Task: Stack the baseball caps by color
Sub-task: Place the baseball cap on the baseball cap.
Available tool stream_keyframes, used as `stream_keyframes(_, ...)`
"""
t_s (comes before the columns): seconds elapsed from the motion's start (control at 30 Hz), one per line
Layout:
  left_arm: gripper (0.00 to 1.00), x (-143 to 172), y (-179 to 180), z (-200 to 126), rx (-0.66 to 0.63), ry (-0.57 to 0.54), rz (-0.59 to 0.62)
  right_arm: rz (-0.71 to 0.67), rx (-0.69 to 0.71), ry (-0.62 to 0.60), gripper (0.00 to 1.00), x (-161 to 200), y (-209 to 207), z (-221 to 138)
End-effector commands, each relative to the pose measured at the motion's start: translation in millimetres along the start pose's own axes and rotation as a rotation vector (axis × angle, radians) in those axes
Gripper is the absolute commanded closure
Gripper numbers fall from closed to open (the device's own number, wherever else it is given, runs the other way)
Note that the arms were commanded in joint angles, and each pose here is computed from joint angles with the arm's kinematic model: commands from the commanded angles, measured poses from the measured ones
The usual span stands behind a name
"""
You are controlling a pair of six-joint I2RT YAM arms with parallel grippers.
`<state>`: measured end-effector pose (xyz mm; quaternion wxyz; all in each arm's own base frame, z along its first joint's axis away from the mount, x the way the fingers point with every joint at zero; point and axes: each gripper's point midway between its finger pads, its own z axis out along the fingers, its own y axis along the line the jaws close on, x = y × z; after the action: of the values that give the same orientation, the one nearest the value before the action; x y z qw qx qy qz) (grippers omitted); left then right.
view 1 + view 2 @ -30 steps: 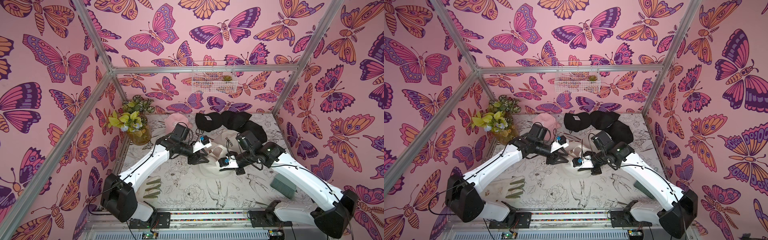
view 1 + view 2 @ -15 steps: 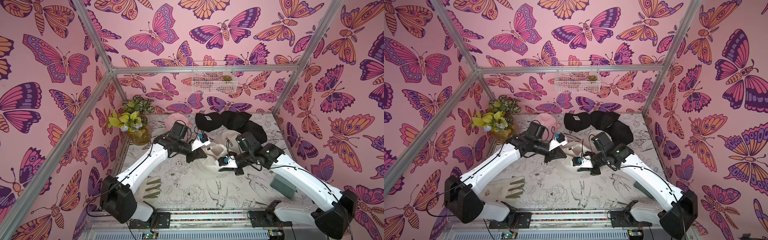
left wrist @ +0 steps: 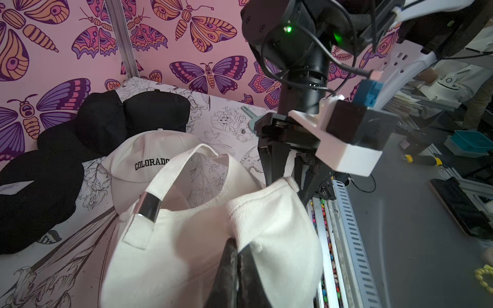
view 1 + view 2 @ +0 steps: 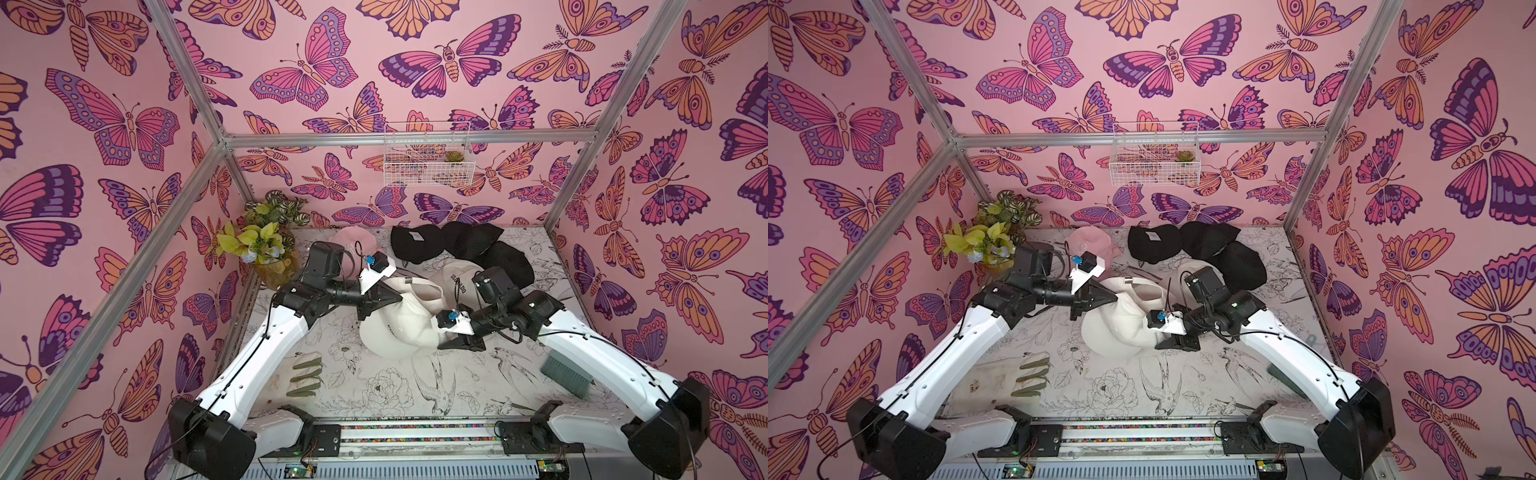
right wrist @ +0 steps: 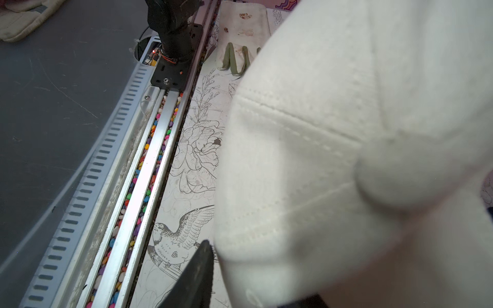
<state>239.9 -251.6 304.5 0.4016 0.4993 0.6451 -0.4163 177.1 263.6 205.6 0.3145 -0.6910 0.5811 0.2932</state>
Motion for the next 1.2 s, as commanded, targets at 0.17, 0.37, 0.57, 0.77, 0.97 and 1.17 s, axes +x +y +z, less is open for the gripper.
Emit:
stream_keyframes(0.17, 1.0, -10, -7, -10, 0.054, -0.085, 0.0, -0.007, 0.051, -0.04, 0.56, 3, -9, 6)
stream_keyframes(0.37, 1.0, -10, -7, -13, 0.06, -0.104, -0.008, -0.013, 0.118, -0.067, 0.59, 4, -25, 12)
stream_keyframes(0.57, 1.0, -7, -5, -12, 0.059, -0.101, -0.018, -0.01, 0.159, -0.101, 0.81, -4, -34, 10)
stream_keyframes(0.77, 1.0, 13, 18, -2, -0.007, -0.047, -0.093, 0.017, 0.119, -0.115, 1.0, -9, -23, 4)
stream_keyframes(0.97, 1.0, 29, 27, 13, -0.023, -0.049, -0.216, 0.164, -0.066, -0.124, 1.0, -13, 14, -6)
stream_keyframes(1.17, 1.0, 59, 40, 30, -0.102, -0.111, -0.468, 0.356, -0.167, -0.1, 1.0, -6, 27, 0)
